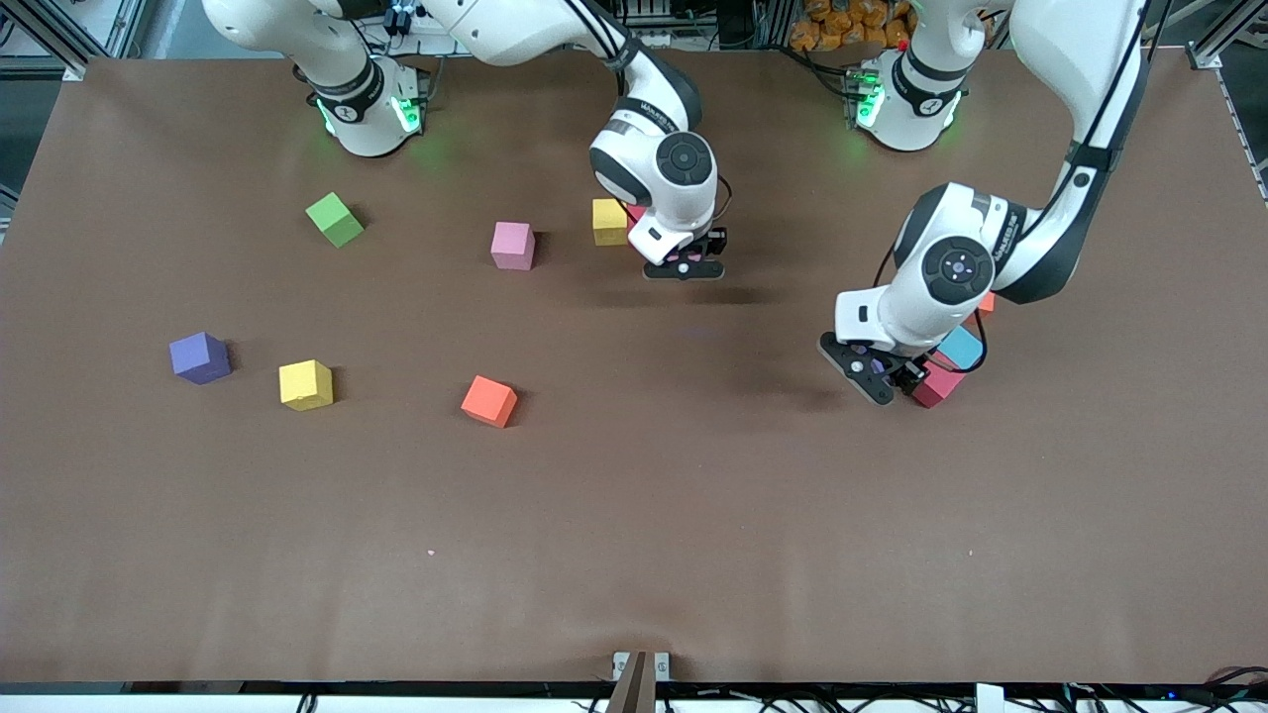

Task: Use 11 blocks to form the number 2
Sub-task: 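Place pink at row with the right gripper while the left gripper lifts purple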

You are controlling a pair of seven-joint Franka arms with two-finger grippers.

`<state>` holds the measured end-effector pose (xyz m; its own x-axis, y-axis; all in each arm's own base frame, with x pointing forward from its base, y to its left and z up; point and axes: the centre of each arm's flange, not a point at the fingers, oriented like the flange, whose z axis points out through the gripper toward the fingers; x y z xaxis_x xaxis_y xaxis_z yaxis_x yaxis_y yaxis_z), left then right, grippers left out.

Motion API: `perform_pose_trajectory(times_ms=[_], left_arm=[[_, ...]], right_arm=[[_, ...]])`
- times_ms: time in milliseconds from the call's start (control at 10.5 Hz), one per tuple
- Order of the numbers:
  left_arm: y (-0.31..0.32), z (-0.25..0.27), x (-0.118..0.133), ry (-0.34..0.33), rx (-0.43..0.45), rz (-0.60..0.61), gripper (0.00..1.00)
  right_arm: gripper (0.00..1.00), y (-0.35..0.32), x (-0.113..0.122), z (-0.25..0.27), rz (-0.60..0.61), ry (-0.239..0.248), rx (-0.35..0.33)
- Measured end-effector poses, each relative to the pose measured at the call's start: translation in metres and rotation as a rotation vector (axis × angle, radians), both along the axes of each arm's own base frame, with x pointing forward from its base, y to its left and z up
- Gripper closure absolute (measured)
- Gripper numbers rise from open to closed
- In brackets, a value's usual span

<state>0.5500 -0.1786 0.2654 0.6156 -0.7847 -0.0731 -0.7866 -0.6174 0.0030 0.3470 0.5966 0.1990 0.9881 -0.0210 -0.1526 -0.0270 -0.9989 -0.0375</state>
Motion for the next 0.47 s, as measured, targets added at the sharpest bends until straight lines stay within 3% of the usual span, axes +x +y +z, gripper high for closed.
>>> perform_pose_trajectory(times_ms=[475], left_arm=[[0.044, -0.03, -0.009, 0.011, -0.003, 0.049, 0.0]], right_arm=[[0.35, 0.0, -0.002, -0.007, 0.001, 0.004, -0.006]])
